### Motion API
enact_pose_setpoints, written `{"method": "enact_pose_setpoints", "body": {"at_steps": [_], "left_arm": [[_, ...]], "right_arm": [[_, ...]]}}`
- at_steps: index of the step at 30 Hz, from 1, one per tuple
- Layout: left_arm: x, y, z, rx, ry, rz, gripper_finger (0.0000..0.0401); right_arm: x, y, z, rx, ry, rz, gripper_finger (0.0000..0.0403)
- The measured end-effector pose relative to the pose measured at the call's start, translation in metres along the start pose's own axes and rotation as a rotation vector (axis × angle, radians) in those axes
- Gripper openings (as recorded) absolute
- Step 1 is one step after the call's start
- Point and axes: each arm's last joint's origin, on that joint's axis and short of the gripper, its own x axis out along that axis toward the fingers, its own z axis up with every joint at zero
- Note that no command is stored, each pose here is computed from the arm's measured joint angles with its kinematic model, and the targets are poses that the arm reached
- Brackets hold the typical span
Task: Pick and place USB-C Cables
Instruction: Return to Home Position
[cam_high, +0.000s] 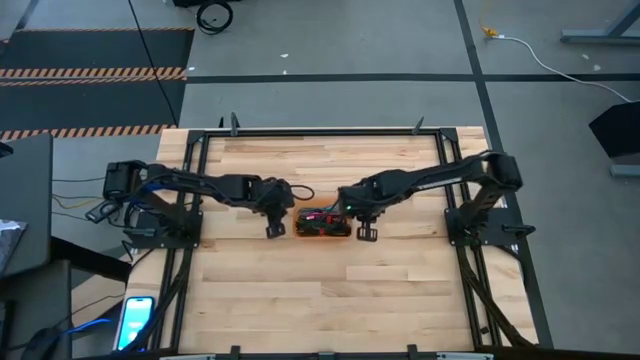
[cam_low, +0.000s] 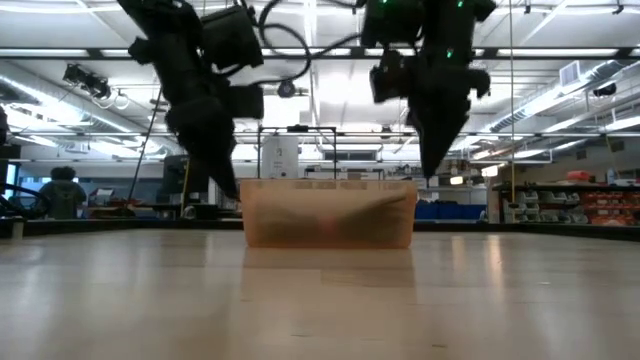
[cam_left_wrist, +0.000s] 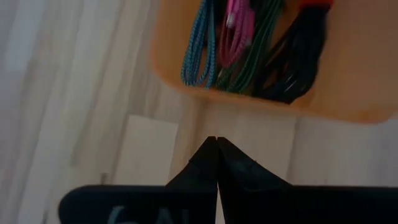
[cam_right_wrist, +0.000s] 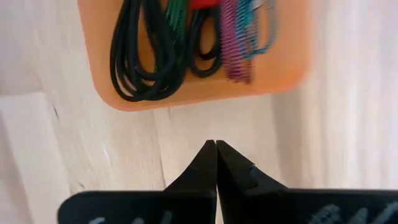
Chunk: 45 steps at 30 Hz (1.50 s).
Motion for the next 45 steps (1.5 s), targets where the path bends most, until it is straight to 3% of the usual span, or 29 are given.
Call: {"method": "enact_pose_setpoints", "body": {"at_steps": [7,16,20,24,32,38,45], "left_arm": [[-0.039,-0.002,0.015,0.016,-0.122,0.010,0.0002],[-0.098,-0.012,0.010,0.045,-0.328,0.024,0.0002],[-0.110,-0.020,0.000,0.054,-0.552,0.014,0.0002],[-0.103,-0.020,-0.027,0.037,-0.750,-0.024,0.0002],[-0.105,-0.007,-0.070,-0.012,-0.987,-0.087,0.0002],[-0.112,-0.003,-0.088,-0.002,-1.061,-0.164,0.0002],[-0.102,-0.001,-0.103,-0.022,-1.051,-0.177,0.0002]], "right_arm": [[-0.054,-0.002,-0.017,0.040,-0.144,-0.014,0.0002],[-0.122,0.017,-0.052,-0.018,-0.401,-0.014,0.0002],[-0.142,0.028,-0.068,-0.060,-0.579,0.000,0.0002],[-0.140,0.031,-0.090,-0.093,-0.727,0.060,0.0002],[-0.115,0.018,-0.135,-0.069,-0.996,0.135,0.0002],[-0.098,0.008,-0.166,-0.062,-1.175,0.210,0.0002],[-0.072,0.000,-0.193,-0.033,-1.287,0.253,0.0002]]}}
